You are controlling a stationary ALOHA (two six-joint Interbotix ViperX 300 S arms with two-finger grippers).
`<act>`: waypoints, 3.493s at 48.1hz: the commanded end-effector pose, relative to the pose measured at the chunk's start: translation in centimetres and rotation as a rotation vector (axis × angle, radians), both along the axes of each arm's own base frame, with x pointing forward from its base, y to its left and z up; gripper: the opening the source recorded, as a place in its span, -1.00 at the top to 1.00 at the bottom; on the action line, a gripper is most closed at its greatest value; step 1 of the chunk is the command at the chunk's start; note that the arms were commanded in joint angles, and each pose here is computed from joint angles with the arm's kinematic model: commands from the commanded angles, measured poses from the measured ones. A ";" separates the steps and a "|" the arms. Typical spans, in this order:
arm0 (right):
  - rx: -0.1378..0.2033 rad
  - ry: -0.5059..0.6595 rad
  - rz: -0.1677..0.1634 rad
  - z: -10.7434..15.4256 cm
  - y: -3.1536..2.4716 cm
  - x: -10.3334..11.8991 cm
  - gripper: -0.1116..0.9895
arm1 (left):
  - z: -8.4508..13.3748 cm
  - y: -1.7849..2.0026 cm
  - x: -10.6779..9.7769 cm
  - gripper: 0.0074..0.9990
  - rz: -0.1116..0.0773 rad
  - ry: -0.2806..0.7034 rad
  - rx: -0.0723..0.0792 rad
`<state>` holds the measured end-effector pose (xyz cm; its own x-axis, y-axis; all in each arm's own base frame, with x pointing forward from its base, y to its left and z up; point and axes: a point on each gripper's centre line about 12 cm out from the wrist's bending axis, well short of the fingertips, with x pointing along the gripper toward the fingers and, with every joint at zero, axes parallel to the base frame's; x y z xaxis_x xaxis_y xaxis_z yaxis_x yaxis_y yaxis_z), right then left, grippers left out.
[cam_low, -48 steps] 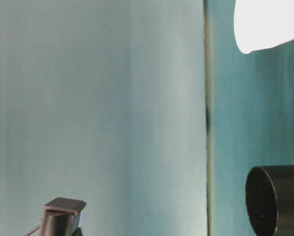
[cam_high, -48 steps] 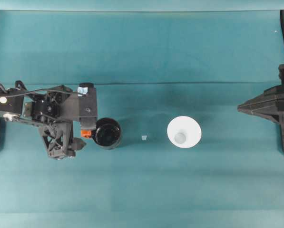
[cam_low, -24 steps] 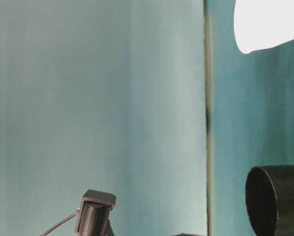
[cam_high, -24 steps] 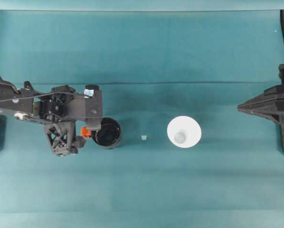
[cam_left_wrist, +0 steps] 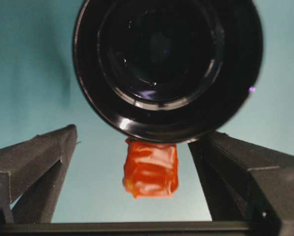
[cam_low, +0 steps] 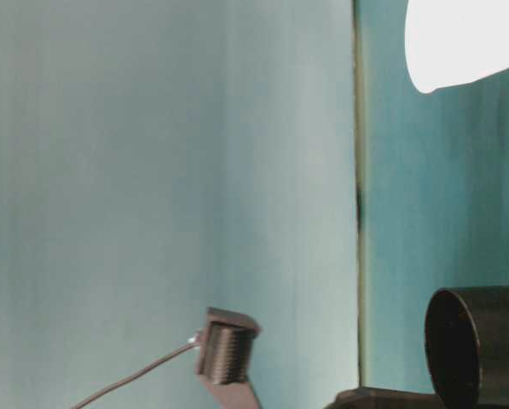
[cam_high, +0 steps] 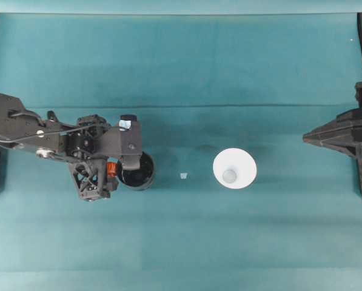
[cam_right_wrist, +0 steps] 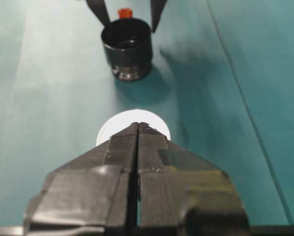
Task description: Put the paper cup into the moved red handle cup holder.
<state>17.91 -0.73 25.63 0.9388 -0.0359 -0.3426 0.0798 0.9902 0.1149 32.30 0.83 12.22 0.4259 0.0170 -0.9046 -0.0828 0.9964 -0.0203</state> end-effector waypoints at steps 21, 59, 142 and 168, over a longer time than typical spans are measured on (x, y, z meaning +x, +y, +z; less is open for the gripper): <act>0.011 -0.016 -0.007 0.8 -0.07 0.4 0.99 | 0.2 0.00 -0.4 -0.98 0.003 -0.009 -0.001; 0.011 -0.016 -0.007 0.8 -0.07 0.4 0.99 | 1.2 0.02 0.5 -0.97 -0.002 -0.041 0.003; 0.013 -0.011 -0.007 0.6 -0.06 0.3 0.99 | 11.0 -0.11 1.3 0.43 -0.077 -0.098 0.046; 0.013 -0.013 -0.007 0.6 -0.06 0.3 0.99 | 12.3 0.12 7.5 0.43 -0.089 -0.116 0.056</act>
<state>17.91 -0.72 25.63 0.9388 -0.0355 -0.3426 0.0799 0.9900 0.1164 38.65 0.86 23.77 0.5072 0.0216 -0.8615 0.0057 0.9996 0.0284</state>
